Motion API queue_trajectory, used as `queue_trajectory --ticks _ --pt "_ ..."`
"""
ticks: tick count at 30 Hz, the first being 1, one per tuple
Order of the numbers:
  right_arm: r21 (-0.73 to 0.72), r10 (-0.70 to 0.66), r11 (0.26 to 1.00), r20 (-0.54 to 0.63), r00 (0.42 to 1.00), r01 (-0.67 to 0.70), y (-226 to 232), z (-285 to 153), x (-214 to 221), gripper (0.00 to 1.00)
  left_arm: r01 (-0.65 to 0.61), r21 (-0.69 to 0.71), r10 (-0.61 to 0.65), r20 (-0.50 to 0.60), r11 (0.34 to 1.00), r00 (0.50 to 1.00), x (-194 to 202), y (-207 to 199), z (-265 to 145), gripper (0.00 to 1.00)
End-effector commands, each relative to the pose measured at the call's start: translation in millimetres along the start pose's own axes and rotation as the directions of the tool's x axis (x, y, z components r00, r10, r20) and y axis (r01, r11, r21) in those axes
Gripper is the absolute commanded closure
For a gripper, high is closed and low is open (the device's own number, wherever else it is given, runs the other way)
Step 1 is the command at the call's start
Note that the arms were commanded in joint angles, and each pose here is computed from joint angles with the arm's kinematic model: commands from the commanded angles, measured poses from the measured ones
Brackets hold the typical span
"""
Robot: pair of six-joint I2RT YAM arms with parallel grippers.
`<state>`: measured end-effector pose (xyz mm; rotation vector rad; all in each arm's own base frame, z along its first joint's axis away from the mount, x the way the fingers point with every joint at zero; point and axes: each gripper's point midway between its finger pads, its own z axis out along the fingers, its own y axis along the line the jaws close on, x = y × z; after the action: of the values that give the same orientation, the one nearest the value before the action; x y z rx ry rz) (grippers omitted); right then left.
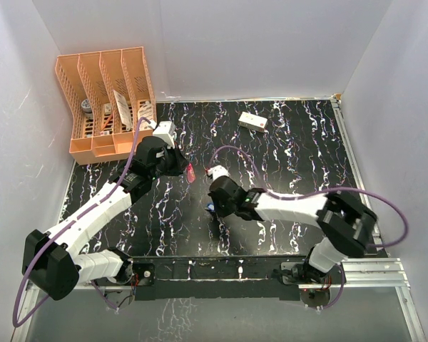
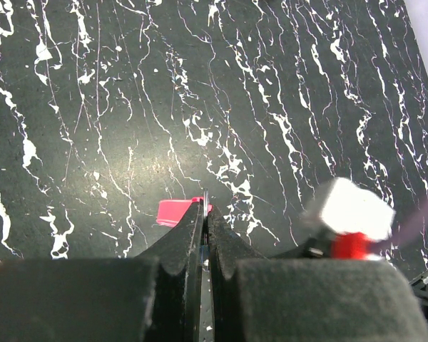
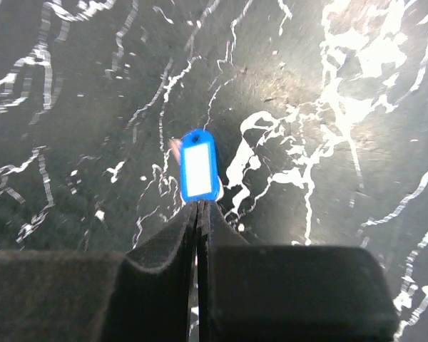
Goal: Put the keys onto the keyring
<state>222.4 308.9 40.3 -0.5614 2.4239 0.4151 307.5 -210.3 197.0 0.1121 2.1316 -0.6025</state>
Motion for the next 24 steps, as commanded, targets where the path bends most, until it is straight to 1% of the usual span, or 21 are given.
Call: queue_trajectory --ticks 1,3,5,10,14,16,19,23,24 --pt "-0.084 -0.075 0.991 0.329 0.941 0.108 12.1 -51.6 -69.7 1.00 -0.001 0.033 0.000 0.036 0.999 0.999 -10.6 -6.0 -9.7 1.00" --pt "-0.109 -0.113 0.978 0.438 0.892 0.177 16.4 -75.1 -88.5 1.00 -0.001 0.062 -0.002 0.044 0.998 0.999 -14.0 -12.2 -10.9 1.00" --pt "-0.124 -0.152 0.962 0.501 0.852 0.244 18.6 -89.4 -95.0 1.00 -0.001 0.119 -0.006 0.060 0.993 0.998 -18.6 -23.3 -13.0 1.00" --pt "-0.145 -0.190 0.929 0.606 0.772 0.342 21.8 -112.4 -108.9 1.00 -0.006 0.237 -0.012 0.074 0.972 0.997 -25.3 -46.1 -17.7 1.00" --pt "-0.151 -0.213 0.891 0.695 0.686 0.429 25.6 -125.4 -113.5 1.00 -0.002 0.284 -0.022 0.079 0.959 0.997 -27.6 -55.5 -20.7 1.00" --pt "-0.159 -0.206 0.880 0.721 0.662 0.447 25.7 -128.2 -114.0 1.00 0.000 0.300 -0.025 0.079 0.954 0.997 -28.5 -58.9 -21.9 1.00" --pt "-0.175 -0.204 0.866 0.733 0.649 0.469 24.7 -127.2 -116.0 1.00 0.001 0.316 -0.027 0.079 0.949 0.996 -28.7 -61.9 -23.6 1.00" --pt "-0.249 -0.185 0.809 0.752 0.633 0.532 27.1 -126.6 -115.1 1.00 -0.001 0.328 -0.026 0.080 0.945 0.996 -27.3 -64.2 -25.5 1.00" --pt "-0.273 -0.172 0.781 0.771 0.614 0.561 30.1 -130.0 -115.7 1.00 -0.001 0.329 -0.028 0.082 0.944 0.996 -27.4 -64.1 -25.8 1.00"
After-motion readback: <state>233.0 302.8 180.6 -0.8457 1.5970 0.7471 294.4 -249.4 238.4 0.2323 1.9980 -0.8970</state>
